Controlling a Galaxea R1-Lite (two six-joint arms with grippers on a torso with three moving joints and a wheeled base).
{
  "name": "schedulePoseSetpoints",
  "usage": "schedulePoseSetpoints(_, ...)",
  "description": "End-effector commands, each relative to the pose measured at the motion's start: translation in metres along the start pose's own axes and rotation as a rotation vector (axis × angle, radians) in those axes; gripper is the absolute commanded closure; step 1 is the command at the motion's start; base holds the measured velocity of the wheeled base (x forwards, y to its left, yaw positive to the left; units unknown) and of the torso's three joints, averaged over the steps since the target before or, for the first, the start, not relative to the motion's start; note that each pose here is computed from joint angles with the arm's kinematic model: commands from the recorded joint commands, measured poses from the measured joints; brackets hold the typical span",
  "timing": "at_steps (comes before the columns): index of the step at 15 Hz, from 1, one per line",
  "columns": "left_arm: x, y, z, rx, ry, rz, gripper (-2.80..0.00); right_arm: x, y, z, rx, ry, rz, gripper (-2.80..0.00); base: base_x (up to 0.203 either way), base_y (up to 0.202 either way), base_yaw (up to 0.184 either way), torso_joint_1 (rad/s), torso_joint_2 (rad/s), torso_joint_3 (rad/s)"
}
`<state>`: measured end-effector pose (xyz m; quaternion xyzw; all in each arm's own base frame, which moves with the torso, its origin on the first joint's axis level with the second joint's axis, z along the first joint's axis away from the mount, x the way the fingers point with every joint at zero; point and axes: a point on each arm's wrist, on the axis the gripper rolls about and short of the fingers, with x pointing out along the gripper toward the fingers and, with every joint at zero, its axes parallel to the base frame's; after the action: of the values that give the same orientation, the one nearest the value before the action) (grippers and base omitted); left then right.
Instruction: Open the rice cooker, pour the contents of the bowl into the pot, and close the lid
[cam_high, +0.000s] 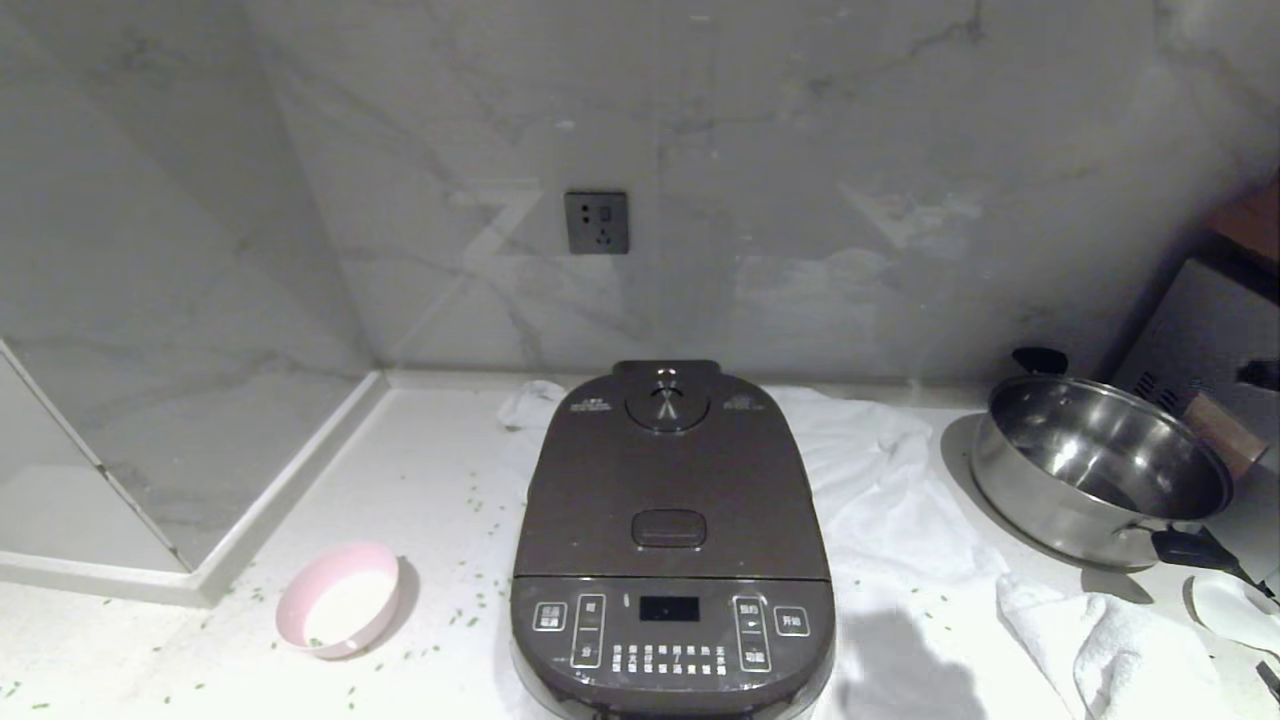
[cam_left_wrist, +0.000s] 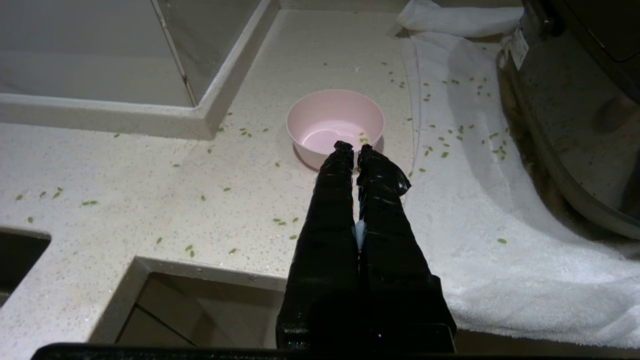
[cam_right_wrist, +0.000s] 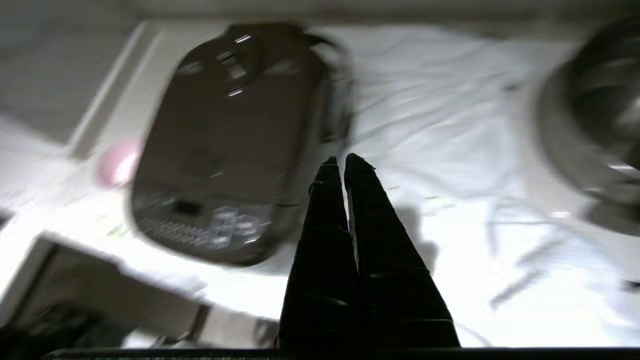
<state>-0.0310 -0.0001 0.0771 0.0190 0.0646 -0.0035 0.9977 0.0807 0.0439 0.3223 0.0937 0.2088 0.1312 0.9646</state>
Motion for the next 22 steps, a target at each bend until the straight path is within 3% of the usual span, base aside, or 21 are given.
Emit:
schedulePoseSetpoints(1,0.000,0.000,0.000,-0.001,0.001,0.001,0.00,-0.037,-0.021,-0.015,0.003,-0.119,-0.126,0.00,0.000,0.000,0.000,0.000,0.00,0.000)
schedulePoseSetpoints(6,0.000,0.000,0.000,-0.005,0.001,0.003,0.00,-0.092,-0.035,-0.059,0.010,-0.285,-0.351,0.00,0.000,0.000,0.000,0.000,0.00,0.000)
schedulePoseSetpoints(8,0.000,0.000,0.000,-0.005,0.001,0.004,0.00,-0.110,-0.034,-0.081,-0.025,-0.345,-0.422,0.00,0.000,0.000,0.000,0.000,0.00,0.000)
schedulePoseSetpoints(11,0.000,0.000,0.000,-0.015,0.001,0.006,0.00,-0.130,-0.033,-0.122,-0.100,-0.428,-0.467,0.00,0.000,0.000,0.000,0.000,0.00,0.000)
schedulePoseSetpoints(15,0.000,0.000,0.000,-0.015,0.001,0.006,0.00,-0.143,-0.031,-0.177,-0.168,-0.530,-0.416,0.00,0.000,0.000,0.000,0.000,0.00,0.000)
schedulePoseSetpoints(16,0.000,0.000,0.000,-0.015,0.001,0.006,0.00,-0.140,-0.033,-0.190,-0.181,-0.540,-0.398,0.00,0.000,0.000,0.000,0.000,0.00,0.000)
schedulePoseSetpoints(18,0.000,0.000,0.000,-0.015,0.001,0.006,0.00,-0.118,-0.039,-0.209,-0.205,-0.460,-0.333,0.00,0.000,0.000,0.000,0.000,0.00,0.000)
schedulePoseSetpoints(20,0.000,0.000,0.000,-0.015,0.001,0.006,0.00,-0.093,-0.048,-0.220,-0.214,-0.373,-0.312,0.00,0.000,0.000,0.000,0.000,0.00,0.000)
schedulePoseSetpoints(22,0.000,0.000,0.000,-0.020,0.001,0.007,0.00,-0.064,-0.058,-0.231,-0.252,-0.350,-0.310,0.00,0.000,0.000,0.000,0.000,0.00,0.000)
